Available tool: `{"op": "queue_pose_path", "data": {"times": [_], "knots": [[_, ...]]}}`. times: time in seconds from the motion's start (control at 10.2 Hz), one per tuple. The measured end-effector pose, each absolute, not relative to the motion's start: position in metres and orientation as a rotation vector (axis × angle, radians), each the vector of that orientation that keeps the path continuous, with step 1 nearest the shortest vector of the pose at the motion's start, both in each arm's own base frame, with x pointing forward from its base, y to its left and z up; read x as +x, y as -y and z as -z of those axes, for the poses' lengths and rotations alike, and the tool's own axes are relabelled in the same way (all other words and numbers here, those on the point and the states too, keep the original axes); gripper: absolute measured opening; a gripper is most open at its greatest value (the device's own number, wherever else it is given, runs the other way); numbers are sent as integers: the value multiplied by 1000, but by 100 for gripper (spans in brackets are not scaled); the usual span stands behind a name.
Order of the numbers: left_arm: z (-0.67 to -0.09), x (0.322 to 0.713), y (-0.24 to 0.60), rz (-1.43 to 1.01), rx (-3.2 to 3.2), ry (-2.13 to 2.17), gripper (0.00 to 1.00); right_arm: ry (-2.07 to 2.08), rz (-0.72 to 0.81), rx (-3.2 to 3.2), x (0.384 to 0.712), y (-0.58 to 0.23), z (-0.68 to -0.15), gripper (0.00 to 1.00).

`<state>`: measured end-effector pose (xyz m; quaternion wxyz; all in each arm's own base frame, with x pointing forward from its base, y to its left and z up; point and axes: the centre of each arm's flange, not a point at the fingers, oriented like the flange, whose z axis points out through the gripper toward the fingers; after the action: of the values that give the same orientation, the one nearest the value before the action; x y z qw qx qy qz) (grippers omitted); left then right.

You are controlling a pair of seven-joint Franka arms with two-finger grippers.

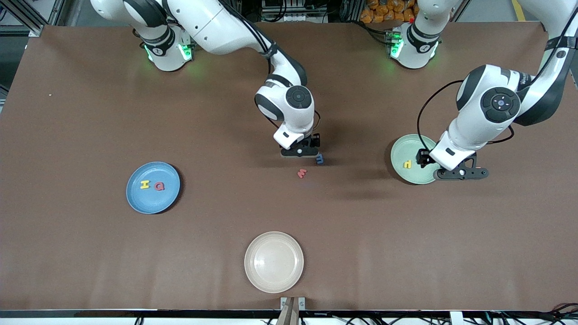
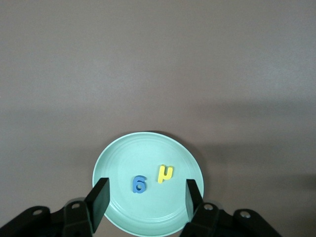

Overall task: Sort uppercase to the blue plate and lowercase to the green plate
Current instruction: 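Lower the right gripper over the blue W and grasp it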

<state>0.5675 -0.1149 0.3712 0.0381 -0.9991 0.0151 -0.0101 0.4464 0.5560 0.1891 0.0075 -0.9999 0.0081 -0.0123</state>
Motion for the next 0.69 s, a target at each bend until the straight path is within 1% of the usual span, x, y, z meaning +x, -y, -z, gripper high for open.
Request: {"op": "queue_pose_path", "data": {"times": [0.1, 0.29, 0.39, 0.49, 0.59, 0.69], "knots": [[-371, 568, 114, 30, -3065, -45, 70, -48, 32, -3130, 445, -556, -184, 87], [-372, 568, 114, 31, -3065, -44, 70, -92, 31, -3126, 443, -558, -177, 85], [-373, 569, 114, 35, -3065, -42, 70, -103, 33, -3123, 443, -558, -177, 77], [-374, 569, 114, 38, -3066, -41, 74, -105, 35, -3121, 443, -558, -177, 73], [-375, 570, 113, 43, -3067, -39, 74, -108, 38, -3119, 444, -559, -178, 67], [-379, 572, 113, 55, -3068, -36, 74, -110, 41, -3115, 445, -560, -180, 64]]}}
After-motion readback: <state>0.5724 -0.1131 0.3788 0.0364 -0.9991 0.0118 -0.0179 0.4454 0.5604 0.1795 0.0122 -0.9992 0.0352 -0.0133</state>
